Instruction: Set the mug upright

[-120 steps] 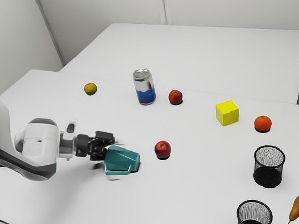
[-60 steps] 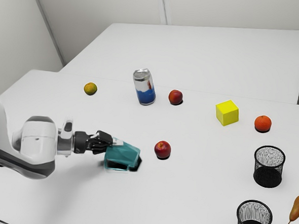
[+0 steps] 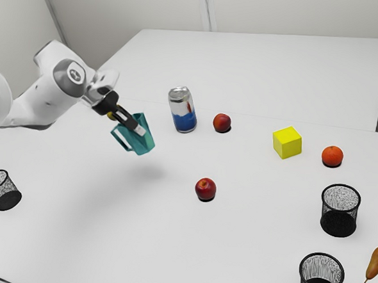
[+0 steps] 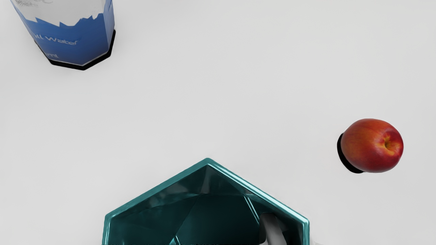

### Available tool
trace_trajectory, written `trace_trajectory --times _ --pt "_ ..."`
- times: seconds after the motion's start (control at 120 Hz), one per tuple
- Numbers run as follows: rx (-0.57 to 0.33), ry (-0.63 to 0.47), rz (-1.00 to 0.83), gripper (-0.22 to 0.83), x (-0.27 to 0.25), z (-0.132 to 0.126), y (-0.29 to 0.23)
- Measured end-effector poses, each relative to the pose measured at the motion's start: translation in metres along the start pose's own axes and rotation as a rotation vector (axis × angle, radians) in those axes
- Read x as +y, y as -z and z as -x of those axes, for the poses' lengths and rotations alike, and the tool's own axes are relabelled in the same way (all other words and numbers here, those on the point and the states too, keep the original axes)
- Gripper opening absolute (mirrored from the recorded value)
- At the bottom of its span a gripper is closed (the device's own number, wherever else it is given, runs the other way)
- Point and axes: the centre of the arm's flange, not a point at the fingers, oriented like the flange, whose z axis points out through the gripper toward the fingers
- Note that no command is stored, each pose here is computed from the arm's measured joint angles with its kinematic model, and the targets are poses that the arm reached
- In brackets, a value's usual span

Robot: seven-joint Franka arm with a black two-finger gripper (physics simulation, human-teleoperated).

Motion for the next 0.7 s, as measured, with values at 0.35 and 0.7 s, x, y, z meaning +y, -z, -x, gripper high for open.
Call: trace_trajectory --times 0.35,0.7 --pt "-0.213 -0.006 -0.231 -0.15 0.02 0.011 -0.075" --pt "-0.242 0.049 -0.351 -0.17 0.038 -0.002 -0.095"
